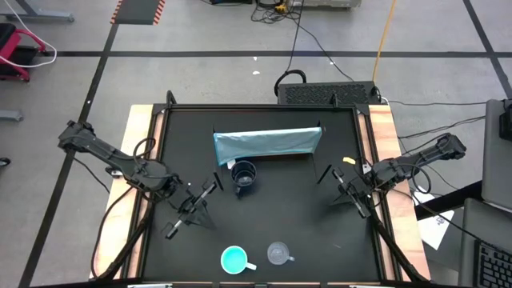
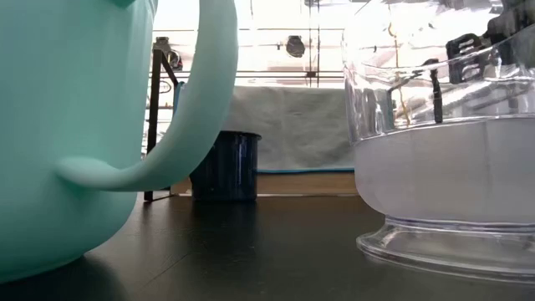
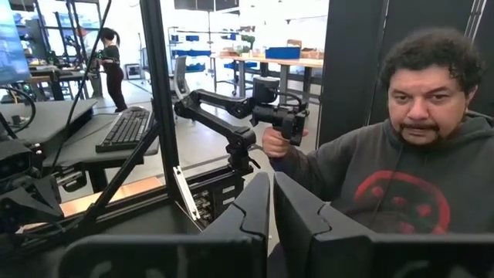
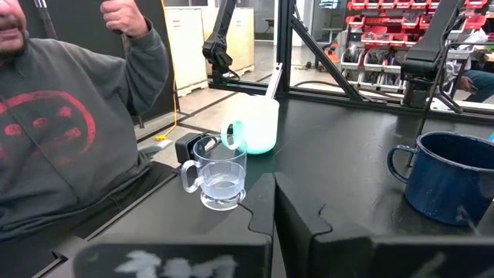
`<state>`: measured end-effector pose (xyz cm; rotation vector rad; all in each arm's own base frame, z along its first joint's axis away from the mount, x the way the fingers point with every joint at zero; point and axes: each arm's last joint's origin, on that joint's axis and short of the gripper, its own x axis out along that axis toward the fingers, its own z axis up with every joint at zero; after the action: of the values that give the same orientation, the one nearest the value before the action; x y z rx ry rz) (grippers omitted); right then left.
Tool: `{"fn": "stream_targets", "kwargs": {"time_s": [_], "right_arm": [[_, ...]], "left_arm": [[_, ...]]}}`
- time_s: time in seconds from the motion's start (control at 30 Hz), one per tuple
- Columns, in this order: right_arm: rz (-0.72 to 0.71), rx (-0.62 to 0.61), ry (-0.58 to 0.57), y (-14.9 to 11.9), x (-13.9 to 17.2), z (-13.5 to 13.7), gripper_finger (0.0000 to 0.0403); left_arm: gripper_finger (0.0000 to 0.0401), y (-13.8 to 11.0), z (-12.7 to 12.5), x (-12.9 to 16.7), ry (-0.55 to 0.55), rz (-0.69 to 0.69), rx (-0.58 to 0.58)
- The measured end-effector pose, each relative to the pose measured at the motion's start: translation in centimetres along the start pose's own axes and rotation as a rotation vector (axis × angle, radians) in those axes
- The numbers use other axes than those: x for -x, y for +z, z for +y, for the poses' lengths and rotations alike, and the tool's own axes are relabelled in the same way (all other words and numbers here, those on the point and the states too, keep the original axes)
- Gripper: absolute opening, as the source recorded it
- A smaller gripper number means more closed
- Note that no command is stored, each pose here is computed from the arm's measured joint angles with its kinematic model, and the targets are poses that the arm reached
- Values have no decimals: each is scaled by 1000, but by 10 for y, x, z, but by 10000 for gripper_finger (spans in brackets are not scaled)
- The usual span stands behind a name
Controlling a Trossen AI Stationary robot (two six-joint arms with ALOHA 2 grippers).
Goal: Stack small to large cups/mugs on shelf
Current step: Move the light blue mug to the center of the table
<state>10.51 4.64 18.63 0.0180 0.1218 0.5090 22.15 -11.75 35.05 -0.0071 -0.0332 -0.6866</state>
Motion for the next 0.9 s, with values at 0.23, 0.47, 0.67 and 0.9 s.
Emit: {"fn": "stream_targets", "kwargs": {"time_s": [0.23,0.47,0.67,0.9], "right_arm": [[0,0,0,0,0,0,0],[-2,0,0,0,0,0,0],[0,0,0,0,0,0,0],[1,2,0,0,0,0,0]], "left_arm": [[21,-3,0,-17,-12,-79,0],[21,-6,0,-32,-28,-133,7],[21,-3,-6,-46,-58,-133,10],[21,4,-18,-68,-106,-137,-8]]}}
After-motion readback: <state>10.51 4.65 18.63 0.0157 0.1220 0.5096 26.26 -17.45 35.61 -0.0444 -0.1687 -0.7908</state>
